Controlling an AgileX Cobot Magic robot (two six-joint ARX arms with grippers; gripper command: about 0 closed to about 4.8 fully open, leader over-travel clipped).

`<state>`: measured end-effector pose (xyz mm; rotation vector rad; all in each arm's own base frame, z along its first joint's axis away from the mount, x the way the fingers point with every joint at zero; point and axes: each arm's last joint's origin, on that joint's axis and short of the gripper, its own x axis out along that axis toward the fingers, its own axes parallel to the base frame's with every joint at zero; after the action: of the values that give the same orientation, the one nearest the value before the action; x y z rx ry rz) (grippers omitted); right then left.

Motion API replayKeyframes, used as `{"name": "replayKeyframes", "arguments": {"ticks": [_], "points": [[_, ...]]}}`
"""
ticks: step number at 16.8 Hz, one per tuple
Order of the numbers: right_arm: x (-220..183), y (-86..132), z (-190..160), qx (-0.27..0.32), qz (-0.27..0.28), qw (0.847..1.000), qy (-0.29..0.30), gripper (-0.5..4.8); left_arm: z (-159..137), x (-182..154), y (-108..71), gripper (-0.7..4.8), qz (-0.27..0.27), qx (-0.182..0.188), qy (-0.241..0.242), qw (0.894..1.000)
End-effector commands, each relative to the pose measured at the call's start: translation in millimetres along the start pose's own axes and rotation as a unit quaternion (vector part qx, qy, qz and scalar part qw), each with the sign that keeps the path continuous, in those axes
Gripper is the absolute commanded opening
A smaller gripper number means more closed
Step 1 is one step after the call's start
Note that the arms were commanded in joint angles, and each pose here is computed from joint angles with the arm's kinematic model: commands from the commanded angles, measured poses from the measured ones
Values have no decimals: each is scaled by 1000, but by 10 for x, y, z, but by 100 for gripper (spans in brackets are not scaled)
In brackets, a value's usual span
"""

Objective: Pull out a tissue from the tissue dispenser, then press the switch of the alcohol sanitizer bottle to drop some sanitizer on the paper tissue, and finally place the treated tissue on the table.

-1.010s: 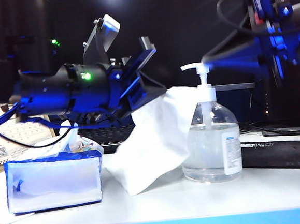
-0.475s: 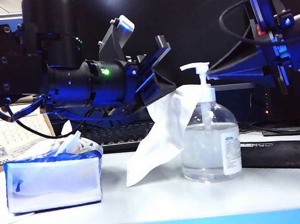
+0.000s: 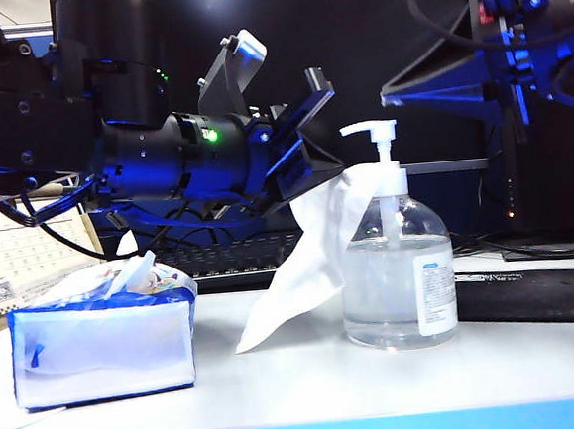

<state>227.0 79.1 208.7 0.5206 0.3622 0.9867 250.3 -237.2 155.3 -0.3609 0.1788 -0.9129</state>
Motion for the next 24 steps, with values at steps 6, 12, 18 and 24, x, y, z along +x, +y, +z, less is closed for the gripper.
{"name": "replayKeyframes", "arguments": {"ticks": [6,12,18,24], "points": [[8,-7,-7,0,-7,1000,12,-1,195,20,90,-6,-43,-16,-31,998],[7,-16,-29,10,-8,1000,22,-1,200,36,66,-6,-82,-40,-9,996],[9,-6,-17,6,1,1000,21,0,405,-56,-45,-6,-91,-23,28,995],[40,12,58,13,4,1000,27,0,399,-77,-42,-6,-78,-30,53,995]]}}
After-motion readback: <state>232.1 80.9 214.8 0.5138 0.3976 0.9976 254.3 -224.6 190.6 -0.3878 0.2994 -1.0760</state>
